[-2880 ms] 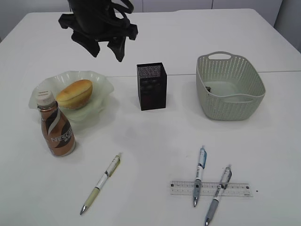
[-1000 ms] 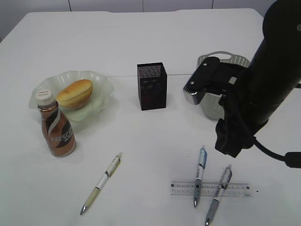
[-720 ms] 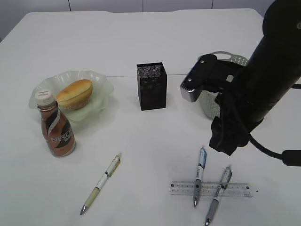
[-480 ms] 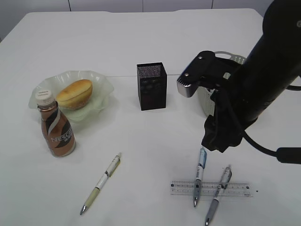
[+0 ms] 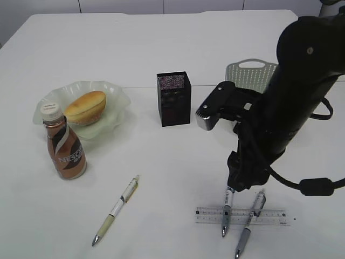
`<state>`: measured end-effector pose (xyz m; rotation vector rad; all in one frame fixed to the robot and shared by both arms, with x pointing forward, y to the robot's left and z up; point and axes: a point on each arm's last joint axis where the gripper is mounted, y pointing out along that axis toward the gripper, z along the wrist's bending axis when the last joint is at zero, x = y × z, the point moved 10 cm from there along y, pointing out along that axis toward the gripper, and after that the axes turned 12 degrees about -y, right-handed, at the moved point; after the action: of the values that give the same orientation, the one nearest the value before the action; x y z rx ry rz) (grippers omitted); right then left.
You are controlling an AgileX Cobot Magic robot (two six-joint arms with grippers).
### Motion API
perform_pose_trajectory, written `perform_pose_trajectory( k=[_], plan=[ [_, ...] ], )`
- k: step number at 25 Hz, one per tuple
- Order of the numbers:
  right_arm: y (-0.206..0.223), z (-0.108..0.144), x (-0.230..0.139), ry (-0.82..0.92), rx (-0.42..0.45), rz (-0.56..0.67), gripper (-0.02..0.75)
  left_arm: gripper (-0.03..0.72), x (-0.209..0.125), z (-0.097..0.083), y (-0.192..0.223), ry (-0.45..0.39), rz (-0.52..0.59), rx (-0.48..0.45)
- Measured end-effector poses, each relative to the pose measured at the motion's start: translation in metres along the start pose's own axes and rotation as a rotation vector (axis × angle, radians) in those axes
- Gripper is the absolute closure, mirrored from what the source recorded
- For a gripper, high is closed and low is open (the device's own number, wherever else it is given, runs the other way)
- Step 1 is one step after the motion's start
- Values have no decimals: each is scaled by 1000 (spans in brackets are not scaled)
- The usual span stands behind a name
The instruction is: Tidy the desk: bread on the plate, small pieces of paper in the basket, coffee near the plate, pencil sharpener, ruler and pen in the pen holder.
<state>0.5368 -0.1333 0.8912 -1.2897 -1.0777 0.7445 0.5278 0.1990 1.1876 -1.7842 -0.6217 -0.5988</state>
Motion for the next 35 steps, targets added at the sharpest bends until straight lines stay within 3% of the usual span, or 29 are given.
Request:
perform_pose_trajectory(
  k=[5,8,13,20,25,35],
  plan=[
    [2,-1,-7,-196,1,39,239,272,0,0,0,0,0,0],
    [3,2,-5,-225,20,29,238,272,0,0,0,0,0,0],
    [17,7,-6,-175,66,45,238,272,0,0,0,0,0,0],
    [28,-5,0,-149,-1,3,238,272,0,0,0,0,0,0],
    [46,8,-21,-156,24,46,238,272,0,0,0,0,0,0],
    [44,8,-18,-179,11,24,238,272,-1,0,4,0,11,4]
  ],
)
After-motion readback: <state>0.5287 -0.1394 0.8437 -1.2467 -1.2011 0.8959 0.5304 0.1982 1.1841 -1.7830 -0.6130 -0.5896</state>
